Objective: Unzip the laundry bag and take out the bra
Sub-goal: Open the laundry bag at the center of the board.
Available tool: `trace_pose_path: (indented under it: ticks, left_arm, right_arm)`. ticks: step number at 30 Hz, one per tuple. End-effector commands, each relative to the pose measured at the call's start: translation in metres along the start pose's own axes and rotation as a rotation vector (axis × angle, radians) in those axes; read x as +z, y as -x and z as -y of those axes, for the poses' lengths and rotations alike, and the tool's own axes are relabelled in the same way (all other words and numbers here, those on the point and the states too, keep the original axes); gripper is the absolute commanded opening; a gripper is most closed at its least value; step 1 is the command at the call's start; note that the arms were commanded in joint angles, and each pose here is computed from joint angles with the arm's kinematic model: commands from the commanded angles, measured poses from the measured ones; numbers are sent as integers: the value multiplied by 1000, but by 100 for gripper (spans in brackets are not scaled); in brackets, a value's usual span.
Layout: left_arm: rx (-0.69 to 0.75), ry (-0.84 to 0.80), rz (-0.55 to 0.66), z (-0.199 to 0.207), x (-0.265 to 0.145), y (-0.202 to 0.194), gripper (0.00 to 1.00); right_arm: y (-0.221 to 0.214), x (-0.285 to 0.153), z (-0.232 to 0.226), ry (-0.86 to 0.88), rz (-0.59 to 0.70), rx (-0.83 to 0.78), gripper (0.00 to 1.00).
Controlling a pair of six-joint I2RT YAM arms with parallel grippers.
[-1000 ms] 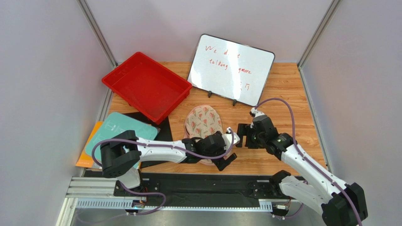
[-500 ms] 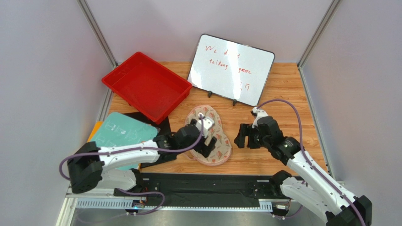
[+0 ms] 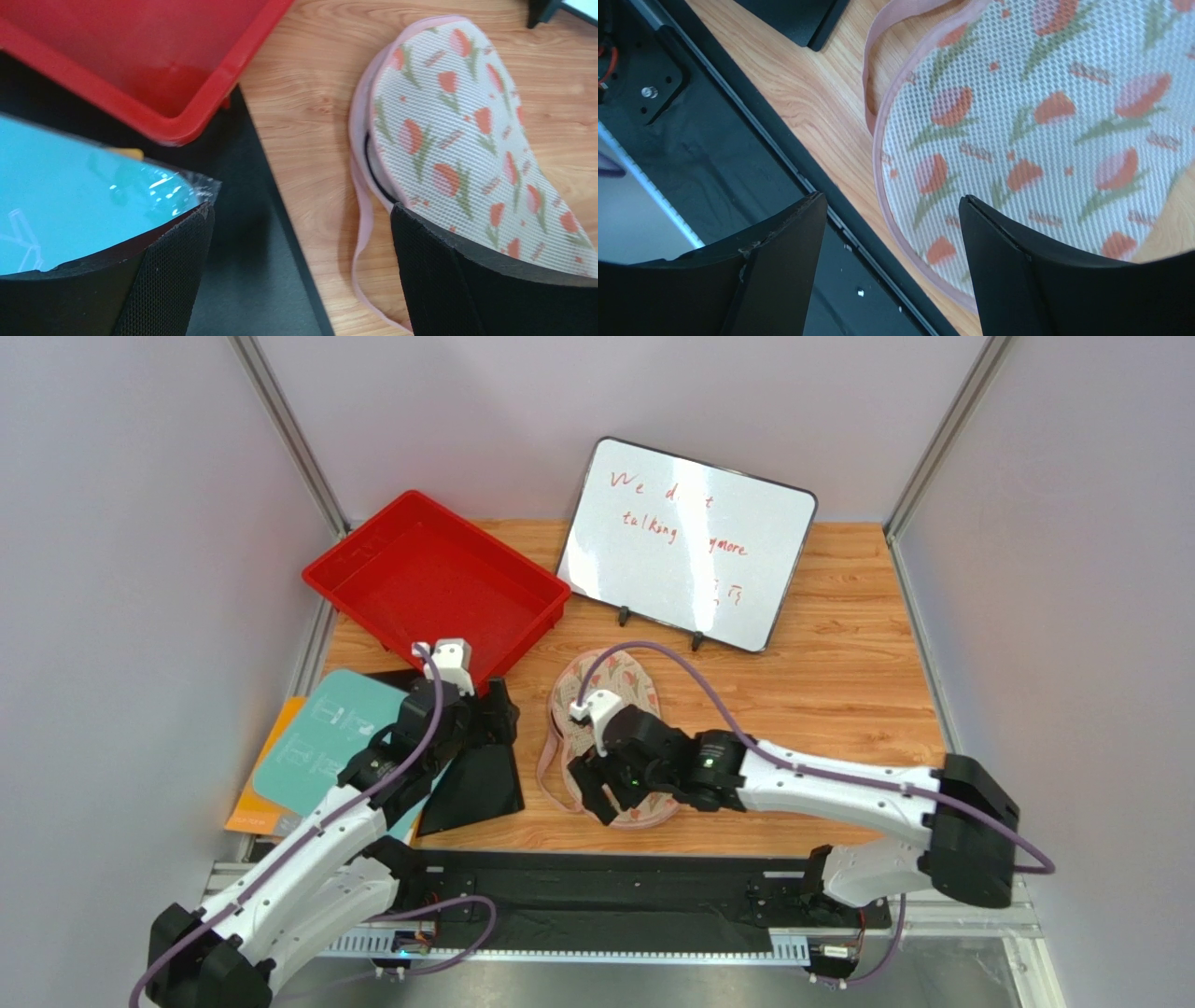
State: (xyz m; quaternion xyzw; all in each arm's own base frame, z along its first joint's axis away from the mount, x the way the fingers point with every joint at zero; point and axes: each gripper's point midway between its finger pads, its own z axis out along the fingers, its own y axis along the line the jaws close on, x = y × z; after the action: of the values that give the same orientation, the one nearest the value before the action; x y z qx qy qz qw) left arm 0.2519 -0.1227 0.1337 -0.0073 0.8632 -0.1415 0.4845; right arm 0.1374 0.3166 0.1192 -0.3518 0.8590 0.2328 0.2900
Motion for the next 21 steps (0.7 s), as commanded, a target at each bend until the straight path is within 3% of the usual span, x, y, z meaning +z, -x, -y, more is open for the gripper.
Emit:
trace_pose_path:
  ticks: [1,8,21]
  left_arm:
    - [-19,56,-66,-17,-5,-18,100]
    - [-25,28,-85,-15,-4,-29,100]
    - [-30,-7,-131,-10,5,-46,100]
  right_arm:
    - [23,26,-4,-73,38,-54,74]
    - [20,50,-2,-191,-11,-70,66]
    - [2,72,-13,-194,-72,-62,50]
